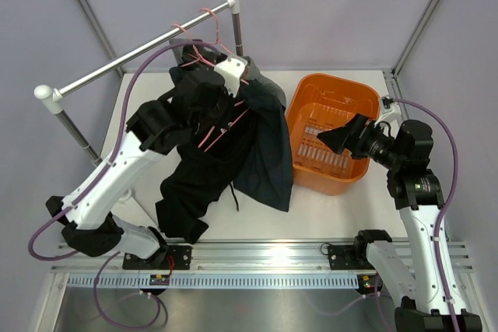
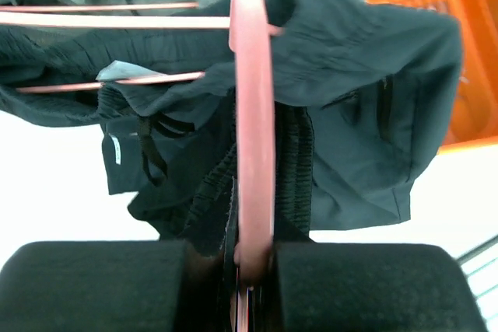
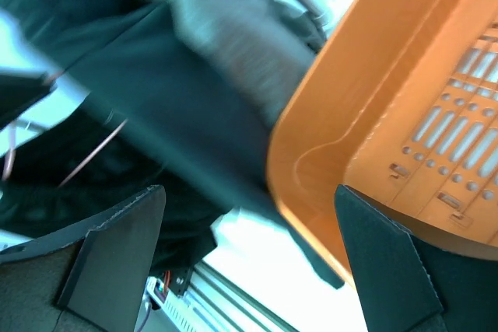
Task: Remove the shorts from the hanger
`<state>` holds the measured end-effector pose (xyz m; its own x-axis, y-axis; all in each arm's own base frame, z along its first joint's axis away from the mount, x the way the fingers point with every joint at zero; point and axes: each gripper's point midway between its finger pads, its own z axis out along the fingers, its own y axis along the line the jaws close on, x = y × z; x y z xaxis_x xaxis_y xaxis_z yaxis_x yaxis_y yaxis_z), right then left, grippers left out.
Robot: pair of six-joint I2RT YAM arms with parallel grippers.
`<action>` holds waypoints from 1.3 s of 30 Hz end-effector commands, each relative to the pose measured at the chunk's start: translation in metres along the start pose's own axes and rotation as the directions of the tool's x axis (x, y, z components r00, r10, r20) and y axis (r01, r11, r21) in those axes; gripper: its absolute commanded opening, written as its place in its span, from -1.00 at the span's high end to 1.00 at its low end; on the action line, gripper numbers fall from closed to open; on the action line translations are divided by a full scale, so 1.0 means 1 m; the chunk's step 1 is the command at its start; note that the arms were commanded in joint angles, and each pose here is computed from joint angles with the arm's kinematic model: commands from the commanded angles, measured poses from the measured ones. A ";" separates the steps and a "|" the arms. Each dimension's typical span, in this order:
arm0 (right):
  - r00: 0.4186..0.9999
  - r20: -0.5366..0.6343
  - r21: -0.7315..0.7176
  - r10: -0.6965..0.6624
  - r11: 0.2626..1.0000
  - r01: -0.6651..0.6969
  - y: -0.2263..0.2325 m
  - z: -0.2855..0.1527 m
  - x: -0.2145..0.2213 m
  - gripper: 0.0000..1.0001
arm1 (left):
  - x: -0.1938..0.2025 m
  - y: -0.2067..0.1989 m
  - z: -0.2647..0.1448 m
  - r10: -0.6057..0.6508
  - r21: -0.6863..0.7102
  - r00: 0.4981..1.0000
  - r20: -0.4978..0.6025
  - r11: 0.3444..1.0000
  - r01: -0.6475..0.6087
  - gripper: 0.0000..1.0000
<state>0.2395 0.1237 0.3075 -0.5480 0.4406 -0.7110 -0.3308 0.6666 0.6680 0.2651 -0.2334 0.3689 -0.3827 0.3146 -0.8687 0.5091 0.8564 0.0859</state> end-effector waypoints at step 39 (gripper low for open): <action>0.972 -0.096 0.225 -0.216 0.946 0.233 0.051 0.075 0.018 -0.61 | -0.048 -0.089 -0.037 0.077 0.402 0.984 0.158 0.905 -0.135 1.00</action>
<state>0.2590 0.2168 0.2958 -0.6000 0.2110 -0.7717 -0.3090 0.8286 0.4669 0.2086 -0.2982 0.3851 -0.3010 0.3993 -0.8660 0.8029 0.5960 -0.0042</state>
